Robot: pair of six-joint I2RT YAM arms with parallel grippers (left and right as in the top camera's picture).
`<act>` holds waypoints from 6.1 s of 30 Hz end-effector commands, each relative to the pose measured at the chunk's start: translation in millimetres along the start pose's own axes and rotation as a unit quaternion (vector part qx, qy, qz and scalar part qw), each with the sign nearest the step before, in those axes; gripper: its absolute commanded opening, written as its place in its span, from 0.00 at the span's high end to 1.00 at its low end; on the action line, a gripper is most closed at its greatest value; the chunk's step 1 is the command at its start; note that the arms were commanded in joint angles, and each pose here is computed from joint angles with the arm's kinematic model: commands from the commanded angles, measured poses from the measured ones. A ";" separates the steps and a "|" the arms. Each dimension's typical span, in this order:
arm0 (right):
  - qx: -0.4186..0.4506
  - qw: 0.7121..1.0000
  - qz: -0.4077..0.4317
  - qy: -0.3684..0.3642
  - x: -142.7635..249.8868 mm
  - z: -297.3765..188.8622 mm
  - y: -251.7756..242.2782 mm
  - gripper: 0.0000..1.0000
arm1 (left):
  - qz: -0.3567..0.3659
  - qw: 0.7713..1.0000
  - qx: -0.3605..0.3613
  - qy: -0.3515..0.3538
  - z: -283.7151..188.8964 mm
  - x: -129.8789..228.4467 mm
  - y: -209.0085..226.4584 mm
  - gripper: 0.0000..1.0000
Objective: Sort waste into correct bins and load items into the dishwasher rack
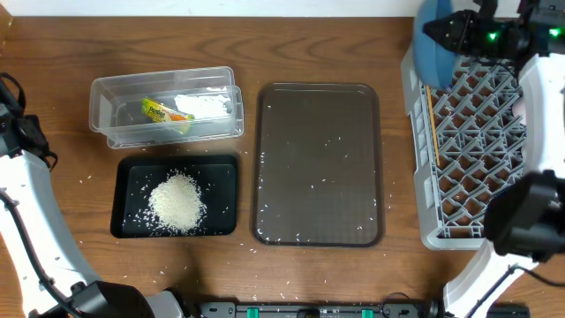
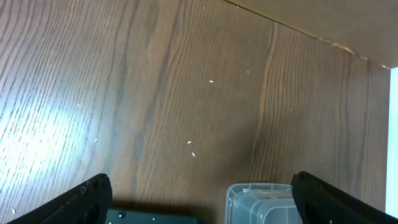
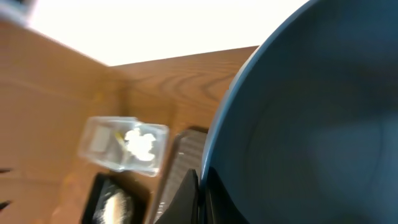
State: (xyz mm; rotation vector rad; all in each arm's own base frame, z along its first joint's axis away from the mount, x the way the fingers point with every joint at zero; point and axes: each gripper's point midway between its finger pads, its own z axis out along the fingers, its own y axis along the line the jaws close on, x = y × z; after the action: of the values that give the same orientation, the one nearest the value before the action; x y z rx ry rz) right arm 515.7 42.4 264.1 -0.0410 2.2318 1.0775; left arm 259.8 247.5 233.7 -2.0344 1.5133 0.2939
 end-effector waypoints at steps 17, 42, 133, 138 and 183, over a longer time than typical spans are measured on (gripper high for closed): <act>-0.175 0.984 0.021 -0.001 -6.3 -21.4 21.3 0.99 | 0.005 1.000 -0.007 -0.004 2.1 -1.9 2.1 0.05; -0.113 0.990 0.086 -0.005 0.8 -30.8 -18.4 1.00 | 0.005 1.000 -0.007 -0.004 2.1 -1.9 2.1 0.05; 0.448 0.892 0.049 -0.023 25.2 -37.5 -81.3 0.99 | 0.005 1.000 -0.007 -0.004 2.1 -1.9 2.1 0.05; 0.470 0.880 0.057 -0.036 21.4 -54.6 -90.3 0.99 | 0.005 1.000 -0.007 -0.004 2.1 -1.9 2.1 0.05; 0.453 0.878 0.118 0.105 132.4 -137.4 -5.6 0.26 | 0.005 1.000 -0.007 -0.004 2.1 -1.9 2.1 0.05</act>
State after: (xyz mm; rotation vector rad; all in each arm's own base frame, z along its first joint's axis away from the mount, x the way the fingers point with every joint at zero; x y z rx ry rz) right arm 357.1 -31.7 250.5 0.5962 2.7460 0.0896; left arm 259.8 247.5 233.7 -2.0344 1.5135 0.2935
